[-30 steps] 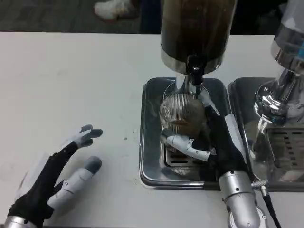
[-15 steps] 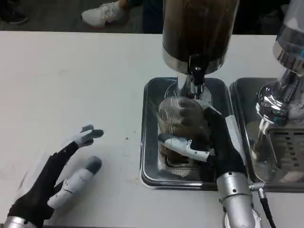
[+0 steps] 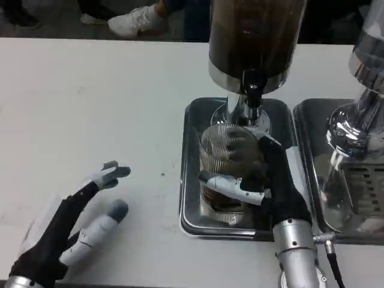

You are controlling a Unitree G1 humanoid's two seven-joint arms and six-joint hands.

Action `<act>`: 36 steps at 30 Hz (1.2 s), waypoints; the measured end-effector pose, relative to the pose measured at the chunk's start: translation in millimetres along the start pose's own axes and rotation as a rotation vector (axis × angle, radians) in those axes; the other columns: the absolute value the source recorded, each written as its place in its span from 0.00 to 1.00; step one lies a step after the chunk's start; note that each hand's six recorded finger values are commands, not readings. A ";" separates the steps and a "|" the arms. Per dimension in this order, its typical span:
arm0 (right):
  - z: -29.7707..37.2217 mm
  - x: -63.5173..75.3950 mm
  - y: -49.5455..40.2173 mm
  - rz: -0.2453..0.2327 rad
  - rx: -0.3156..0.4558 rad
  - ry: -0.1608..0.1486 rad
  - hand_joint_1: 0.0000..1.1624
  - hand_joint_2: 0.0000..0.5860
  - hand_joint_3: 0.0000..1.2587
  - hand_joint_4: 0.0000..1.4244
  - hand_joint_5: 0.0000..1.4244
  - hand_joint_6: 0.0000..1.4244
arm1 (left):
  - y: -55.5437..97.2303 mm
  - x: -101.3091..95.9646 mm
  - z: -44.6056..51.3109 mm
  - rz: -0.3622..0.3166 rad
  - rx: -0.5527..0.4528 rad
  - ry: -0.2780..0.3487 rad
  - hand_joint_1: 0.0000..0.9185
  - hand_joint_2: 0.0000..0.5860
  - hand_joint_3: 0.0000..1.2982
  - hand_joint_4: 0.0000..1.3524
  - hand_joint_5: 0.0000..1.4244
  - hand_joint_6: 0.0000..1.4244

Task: Grasp the cup under the faucet to collect the drink, then remove the cup.

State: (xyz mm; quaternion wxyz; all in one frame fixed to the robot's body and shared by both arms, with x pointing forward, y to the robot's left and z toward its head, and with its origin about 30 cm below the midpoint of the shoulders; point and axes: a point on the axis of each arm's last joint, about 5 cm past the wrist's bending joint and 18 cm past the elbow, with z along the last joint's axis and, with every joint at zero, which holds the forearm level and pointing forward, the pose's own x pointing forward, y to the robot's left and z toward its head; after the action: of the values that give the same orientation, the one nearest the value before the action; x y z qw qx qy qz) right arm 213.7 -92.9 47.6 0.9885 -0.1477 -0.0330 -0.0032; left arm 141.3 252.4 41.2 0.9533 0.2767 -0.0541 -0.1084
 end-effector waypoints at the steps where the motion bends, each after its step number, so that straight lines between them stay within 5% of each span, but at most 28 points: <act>1: -0.1 -0.1 0.2 -0.002 0.000 0.000 0.96 0.26 0.43 0.41 0.50 0.66 | 0.0 0.0 0.0 -0.001 0.000 0.000 0.00 0.23 0.20 0.07 0.13 0.03; 30: -1.4 -6.3 -0.9 -0.092 -0.030 -0.023 0.97 0.16 0.51 0.50 0.57 0.82 | -0.5 6.8 1.0 -0.010 -0.016 -0.013 0.00 0.23 0.20 0.07 0.13 0.03; 36: 0.9 -9.1 -3.4 -0.106 -0.061 -0.058 0.97 0.16 0.51 0.51 0.58 0.84 | -1.2 6.6 0.0 -0.012 -0.019 -0.006 0.00 0.23 0.20 0.07 0.13 0.03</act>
State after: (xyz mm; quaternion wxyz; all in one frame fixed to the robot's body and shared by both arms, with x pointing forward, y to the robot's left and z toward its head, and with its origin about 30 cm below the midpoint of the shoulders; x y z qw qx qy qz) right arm 204.5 -96.0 48.9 0.9806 -0.1757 -0.0693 -0.0521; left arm 147.5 249.9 40.8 0.9551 0.2675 -0.0541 -0.1153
